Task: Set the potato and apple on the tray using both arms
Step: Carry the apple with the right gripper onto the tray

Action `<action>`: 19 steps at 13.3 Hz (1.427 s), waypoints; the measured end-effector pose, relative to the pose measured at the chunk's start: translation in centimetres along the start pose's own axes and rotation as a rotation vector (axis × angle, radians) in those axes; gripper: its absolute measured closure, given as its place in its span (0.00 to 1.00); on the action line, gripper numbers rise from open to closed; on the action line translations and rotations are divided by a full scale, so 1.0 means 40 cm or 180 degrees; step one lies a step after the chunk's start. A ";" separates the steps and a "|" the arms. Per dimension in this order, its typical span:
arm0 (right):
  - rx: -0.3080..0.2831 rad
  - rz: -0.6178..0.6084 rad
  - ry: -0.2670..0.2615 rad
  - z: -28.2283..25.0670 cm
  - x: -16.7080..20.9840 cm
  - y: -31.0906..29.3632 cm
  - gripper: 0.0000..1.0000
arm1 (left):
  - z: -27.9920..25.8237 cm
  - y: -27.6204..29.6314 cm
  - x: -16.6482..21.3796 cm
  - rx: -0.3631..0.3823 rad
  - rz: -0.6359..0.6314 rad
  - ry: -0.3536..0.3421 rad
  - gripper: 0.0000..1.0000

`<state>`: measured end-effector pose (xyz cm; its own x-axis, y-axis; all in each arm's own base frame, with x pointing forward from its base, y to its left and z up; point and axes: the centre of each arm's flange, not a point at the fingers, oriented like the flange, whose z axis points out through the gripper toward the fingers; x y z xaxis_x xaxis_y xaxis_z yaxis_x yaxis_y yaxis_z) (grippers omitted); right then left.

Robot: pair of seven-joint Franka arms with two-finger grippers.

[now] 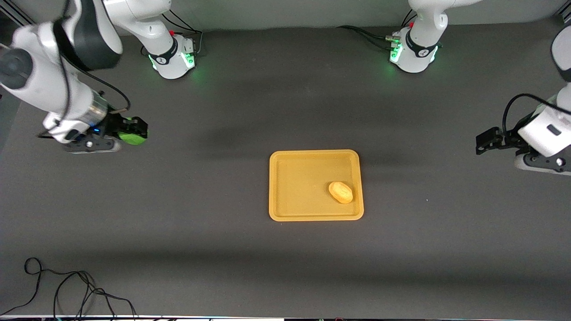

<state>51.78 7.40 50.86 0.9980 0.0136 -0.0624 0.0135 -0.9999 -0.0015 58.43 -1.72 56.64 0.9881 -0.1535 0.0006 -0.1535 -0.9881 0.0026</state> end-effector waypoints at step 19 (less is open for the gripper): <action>0.0075 0.0148 0.0693 0.542 0.123 -1.262 0.26 | -0.022 -0.003 0.012 -0.0014 -0.0133 0.0033 0.00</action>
<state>54.65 57.94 29.01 0.9875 -0.0355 0.1539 -0.0317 -0.9991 -0.0271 58.92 -1.67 57.51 0.9937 -0.1120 0.0107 -0.1120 -0.9937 0.0073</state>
